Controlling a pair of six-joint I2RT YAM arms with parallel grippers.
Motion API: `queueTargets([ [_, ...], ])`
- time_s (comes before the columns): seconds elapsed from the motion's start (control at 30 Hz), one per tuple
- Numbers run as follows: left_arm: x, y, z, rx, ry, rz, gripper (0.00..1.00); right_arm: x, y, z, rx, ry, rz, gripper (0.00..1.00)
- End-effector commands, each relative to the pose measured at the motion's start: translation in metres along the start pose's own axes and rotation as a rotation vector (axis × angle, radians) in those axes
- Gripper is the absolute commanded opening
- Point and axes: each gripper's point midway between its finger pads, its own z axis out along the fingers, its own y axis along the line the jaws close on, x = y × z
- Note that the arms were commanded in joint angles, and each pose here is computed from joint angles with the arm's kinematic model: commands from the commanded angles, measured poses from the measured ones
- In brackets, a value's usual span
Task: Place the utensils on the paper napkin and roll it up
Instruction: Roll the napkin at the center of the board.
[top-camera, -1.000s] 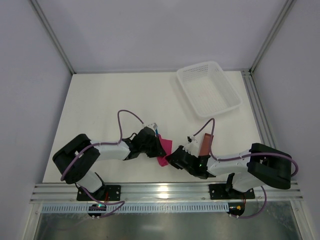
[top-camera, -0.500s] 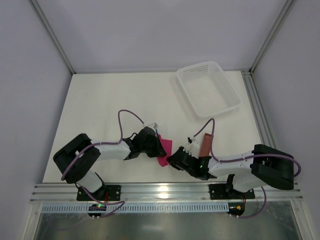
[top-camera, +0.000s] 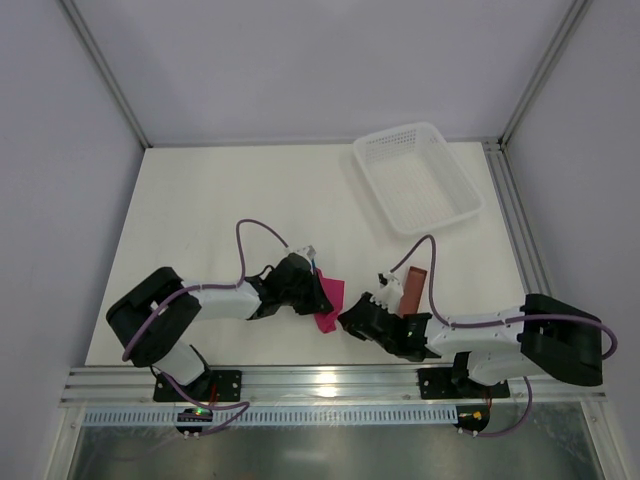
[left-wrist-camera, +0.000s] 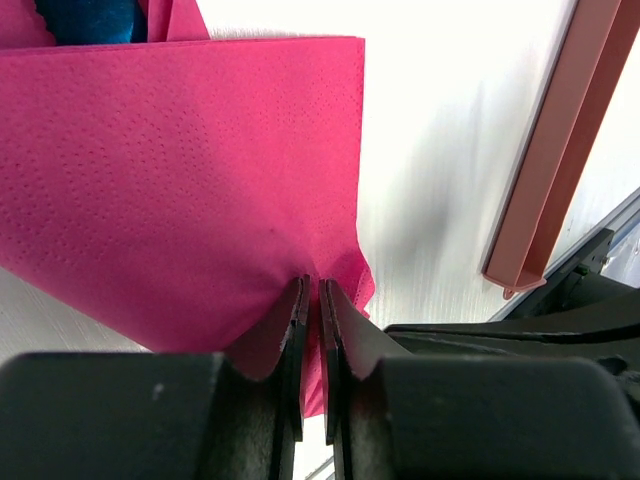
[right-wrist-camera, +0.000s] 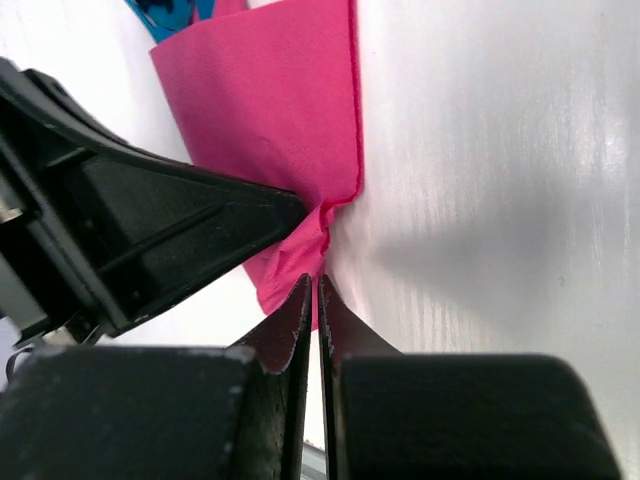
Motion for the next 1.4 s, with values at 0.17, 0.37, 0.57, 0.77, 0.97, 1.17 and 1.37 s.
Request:
queueTargets([
  [0.17,0.004,-0.006,-0.005,0.034,0.024,0.051,0.16,-0.045,0.034,-0.005,-0.083,-0.032,-0.166,0.09],
  [0.37,0.006,-0.008,-0.008,0.041,0.035,0.063,0.18,-0.061,0.042,0.014,-0.107,-0.044,-0.198,0.09],
  [0.57,0.006,-0.014,-0.015,0.064,0.041,0.093,0.20,-0.040,0.021,0.043,-0.051,0.006,-0.234,0.08],
  [0.77,0.010,-0.018,-0.026,0.095,0.050,0.125,0.24,-0.031,-0.009,0.050,0.036,0.032,-0.243,0.05],
  [0.97,0.022,-0.012,-0.023,0.099,0.080,0.122,0.24,-0.030,-0.021,0.048,0.066,0.029,-0.239,0.04],
  [1.17,0.032,-0.013,-0.012,0.109,0.092,0.121,0.23,-0.030,-0.026,0.044,0.087,0.031,-0.233,0.04],
  [1.37,0.042,-0.006,-0.008,0.086,0.095,0.129,0.22,-0.040,-0.001,0.033,0.019,0.024,-0.280,0.06],
])
